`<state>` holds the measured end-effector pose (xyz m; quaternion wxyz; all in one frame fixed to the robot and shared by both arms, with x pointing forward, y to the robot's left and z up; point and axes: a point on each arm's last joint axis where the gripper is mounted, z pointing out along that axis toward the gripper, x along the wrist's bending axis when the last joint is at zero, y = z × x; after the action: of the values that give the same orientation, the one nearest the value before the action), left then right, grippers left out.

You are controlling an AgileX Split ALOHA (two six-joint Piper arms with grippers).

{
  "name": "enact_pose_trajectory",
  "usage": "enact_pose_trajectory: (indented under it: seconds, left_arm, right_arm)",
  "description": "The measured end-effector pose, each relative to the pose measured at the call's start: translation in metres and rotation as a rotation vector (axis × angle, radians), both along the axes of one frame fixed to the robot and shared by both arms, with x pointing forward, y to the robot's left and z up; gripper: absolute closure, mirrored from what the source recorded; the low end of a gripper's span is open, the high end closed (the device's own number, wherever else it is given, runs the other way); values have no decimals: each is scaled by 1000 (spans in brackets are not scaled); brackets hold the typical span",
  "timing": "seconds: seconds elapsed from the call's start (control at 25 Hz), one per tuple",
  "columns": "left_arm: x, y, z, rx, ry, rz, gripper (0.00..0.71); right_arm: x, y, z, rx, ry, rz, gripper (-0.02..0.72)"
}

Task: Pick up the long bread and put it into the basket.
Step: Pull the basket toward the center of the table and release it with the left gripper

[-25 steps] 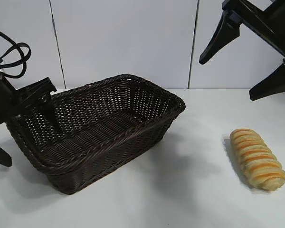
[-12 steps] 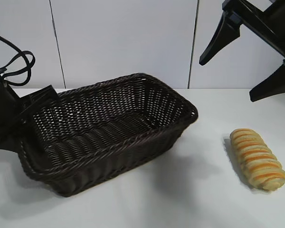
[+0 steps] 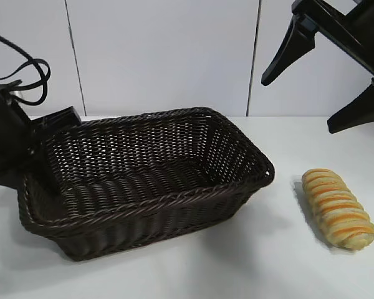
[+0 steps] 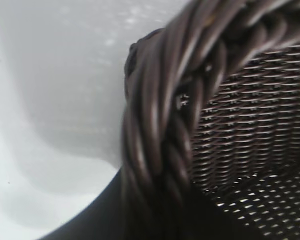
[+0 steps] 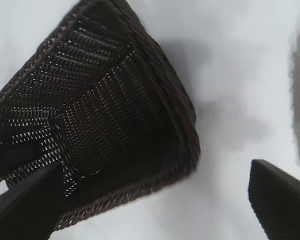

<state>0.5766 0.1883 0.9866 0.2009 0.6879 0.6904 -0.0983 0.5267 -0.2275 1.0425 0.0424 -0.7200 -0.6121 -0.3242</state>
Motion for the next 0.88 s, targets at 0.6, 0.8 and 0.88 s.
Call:
enact_pose_trajectory:
  seconds: [0.6,0.8,0.88]
  left_arm:
    - [41,-11,-27,27,49,-142,613]
    - [44,-11,-47,40,80,-148,613]
    - [45,-11,-50,42,82,-153,613]
  right_arm:
    - [-1,0,0,2,13,9,9]
    - [-1,0,0,2,13,8,9]
    - [-1,0,0,2,13,8,9]
